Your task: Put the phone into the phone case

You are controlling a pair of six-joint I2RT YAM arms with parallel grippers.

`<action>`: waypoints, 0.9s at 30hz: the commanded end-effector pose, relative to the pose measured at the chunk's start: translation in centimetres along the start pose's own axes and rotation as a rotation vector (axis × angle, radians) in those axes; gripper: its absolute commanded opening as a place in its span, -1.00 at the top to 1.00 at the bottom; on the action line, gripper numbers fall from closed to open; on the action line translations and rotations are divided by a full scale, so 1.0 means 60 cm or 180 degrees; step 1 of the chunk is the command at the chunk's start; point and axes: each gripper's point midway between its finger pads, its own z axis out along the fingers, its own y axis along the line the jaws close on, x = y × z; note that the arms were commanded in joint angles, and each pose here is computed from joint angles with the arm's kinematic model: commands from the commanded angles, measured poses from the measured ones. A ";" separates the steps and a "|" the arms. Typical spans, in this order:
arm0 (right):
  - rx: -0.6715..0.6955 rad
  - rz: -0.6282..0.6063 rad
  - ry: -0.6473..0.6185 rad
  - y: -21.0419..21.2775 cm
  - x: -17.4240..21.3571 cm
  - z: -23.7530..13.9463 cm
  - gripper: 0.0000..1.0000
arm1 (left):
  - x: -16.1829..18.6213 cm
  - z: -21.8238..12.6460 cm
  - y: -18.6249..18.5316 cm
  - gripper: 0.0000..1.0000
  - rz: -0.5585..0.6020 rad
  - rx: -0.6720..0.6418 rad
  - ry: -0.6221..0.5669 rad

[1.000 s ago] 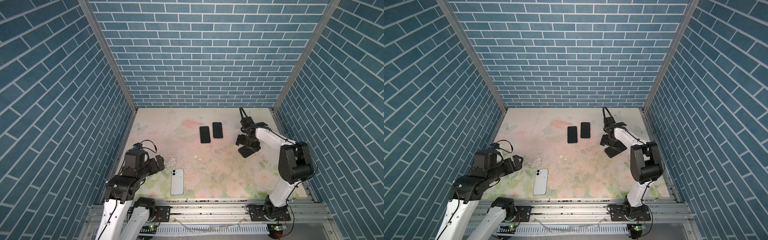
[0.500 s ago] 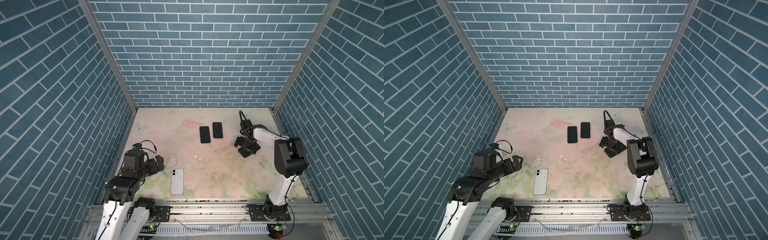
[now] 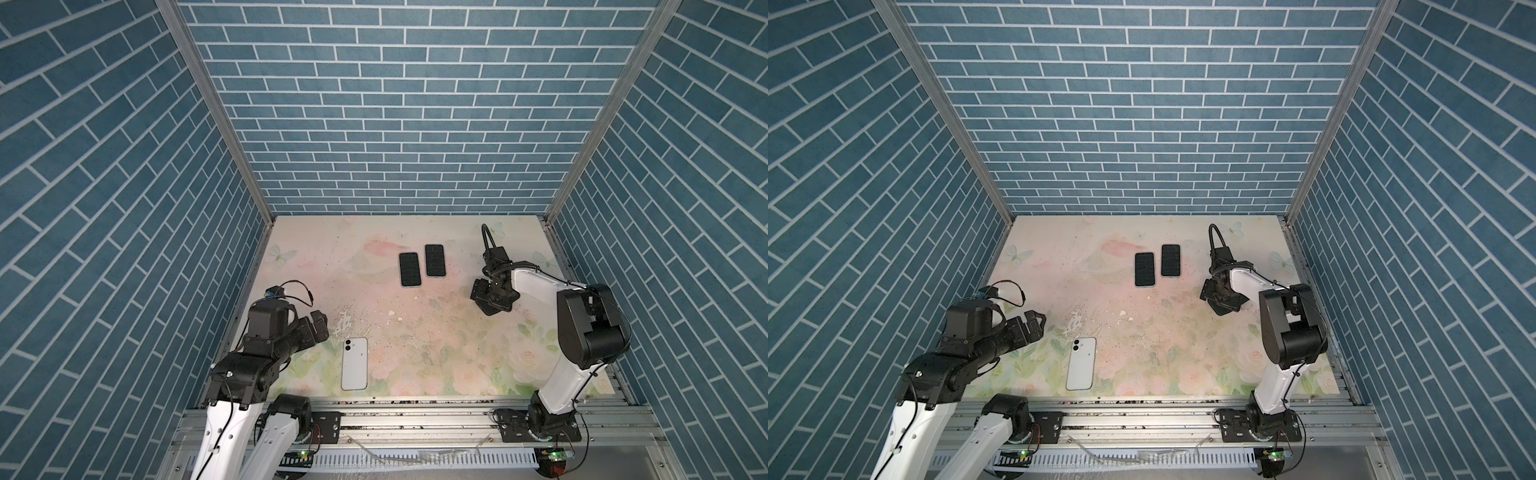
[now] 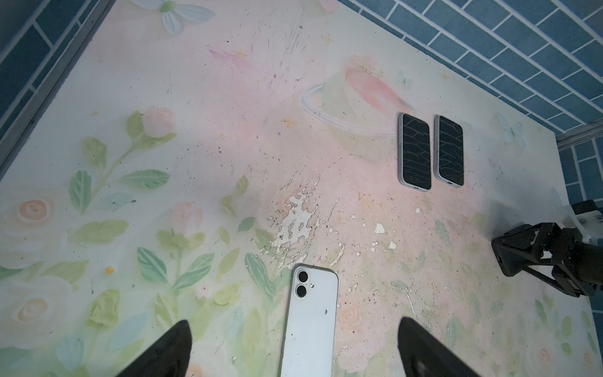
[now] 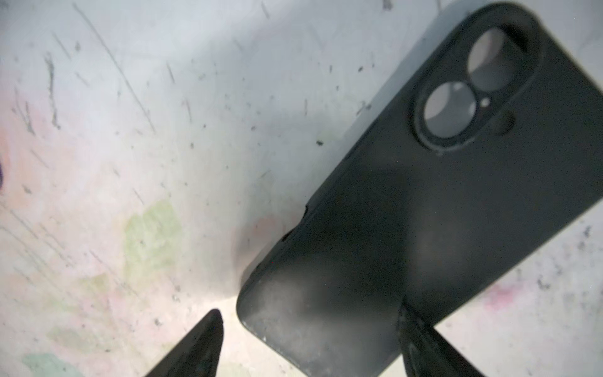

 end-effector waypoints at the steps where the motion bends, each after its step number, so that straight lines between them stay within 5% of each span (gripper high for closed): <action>1: 0.0108 -0.0339 0.0625 -0.012 0.111 0.019 -0.66 | 0.003 0.008 0.006 -0.99 0.0002 -0.0045 0.0029; 14: -0.0562 -0.1375 0.1042 0.108 0.267 -0.003 -0.53 | 0.004 0.010 0.006 -0.99 0.0001 -0.0046 0.0052; 21: -0.1083 -0.2044 0.1182 0.242 0.374 -0.052 -0.54 | 0.003 0.010 0.005 -0.99 0.0005 -0.0046 0.0049; 27: -0.1201 -0.2210 0.0683 0.280 0.327 -0.127 -0.57 | 0.004 0.010 0.005 -0.99 0.0002 -0.0037 0.0054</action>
